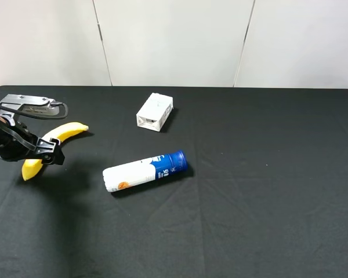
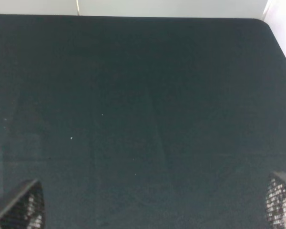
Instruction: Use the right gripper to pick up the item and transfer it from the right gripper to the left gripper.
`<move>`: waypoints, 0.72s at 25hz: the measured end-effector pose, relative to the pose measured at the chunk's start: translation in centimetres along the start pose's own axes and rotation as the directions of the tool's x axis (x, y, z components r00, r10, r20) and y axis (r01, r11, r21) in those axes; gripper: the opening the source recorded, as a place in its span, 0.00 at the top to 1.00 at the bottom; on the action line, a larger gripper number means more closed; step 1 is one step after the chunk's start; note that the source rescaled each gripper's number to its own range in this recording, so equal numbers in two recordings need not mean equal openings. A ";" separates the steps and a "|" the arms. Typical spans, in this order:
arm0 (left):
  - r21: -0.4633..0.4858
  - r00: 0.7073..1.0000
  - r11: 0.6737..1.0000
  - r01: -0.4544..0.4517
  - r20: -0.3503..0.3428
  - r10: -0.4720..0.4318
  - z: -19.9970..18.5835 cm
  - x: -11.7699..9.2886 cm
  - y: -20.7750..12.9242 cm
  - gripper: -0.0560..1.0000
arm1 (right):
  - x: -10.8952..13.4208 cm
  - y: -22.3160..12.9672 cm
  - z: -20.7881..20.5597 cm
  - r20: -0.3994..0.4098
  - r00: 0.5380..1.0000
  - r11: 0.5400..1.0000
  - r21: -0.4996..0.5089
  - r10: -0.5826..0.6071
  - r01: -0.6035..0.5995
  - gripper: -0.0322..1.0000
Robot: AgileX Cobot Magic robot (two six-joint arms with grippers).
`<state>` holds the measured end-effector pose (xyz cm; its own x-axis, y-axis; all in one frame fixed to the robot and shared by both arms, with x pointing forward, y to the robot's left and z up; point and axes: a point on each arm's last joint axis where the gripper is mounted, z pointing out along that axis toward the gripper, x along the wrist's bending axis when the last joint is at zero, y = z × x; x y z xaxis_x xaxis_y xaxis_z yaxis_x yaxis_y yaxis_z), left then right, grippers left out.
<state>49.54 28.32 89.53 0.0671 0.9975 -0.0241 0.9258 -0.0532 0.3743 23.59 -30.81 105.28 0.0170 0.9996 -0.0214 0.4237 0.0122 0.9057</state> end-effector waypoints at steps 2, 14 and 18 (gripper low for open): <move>-0.001 1.000 1.000 -0.015 -0.003 0.015 0.0 0.0 0.1 0.00 | 0.0 0.0 0.0 0.000 1.000 1.000 0.000 0.000 0.000 0.00; 0.087 0.998 0.995 -0.046 0.034 0.043 -6.9 -0.5 3.0 0.00 | 0.0 0.0 0.0 0.000 1.000 1.000 0.000 0.000 0.000 0.00; 0.090 0.998 0.995 -0.053 0.047 0.049 -11.5 -0.7 3.6 0.00 | 0.0 0.0 0.0 0.000 1.000 1.000 0.000 0.000 0.000 0.00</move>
<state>48.59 27.99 101.55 0.1297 0.9903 -0.0499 0.9508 -0.1099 0.2896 23.59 -30.81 105.28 0.0170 0.9996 -0.0214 0.4237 0.0122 0.9057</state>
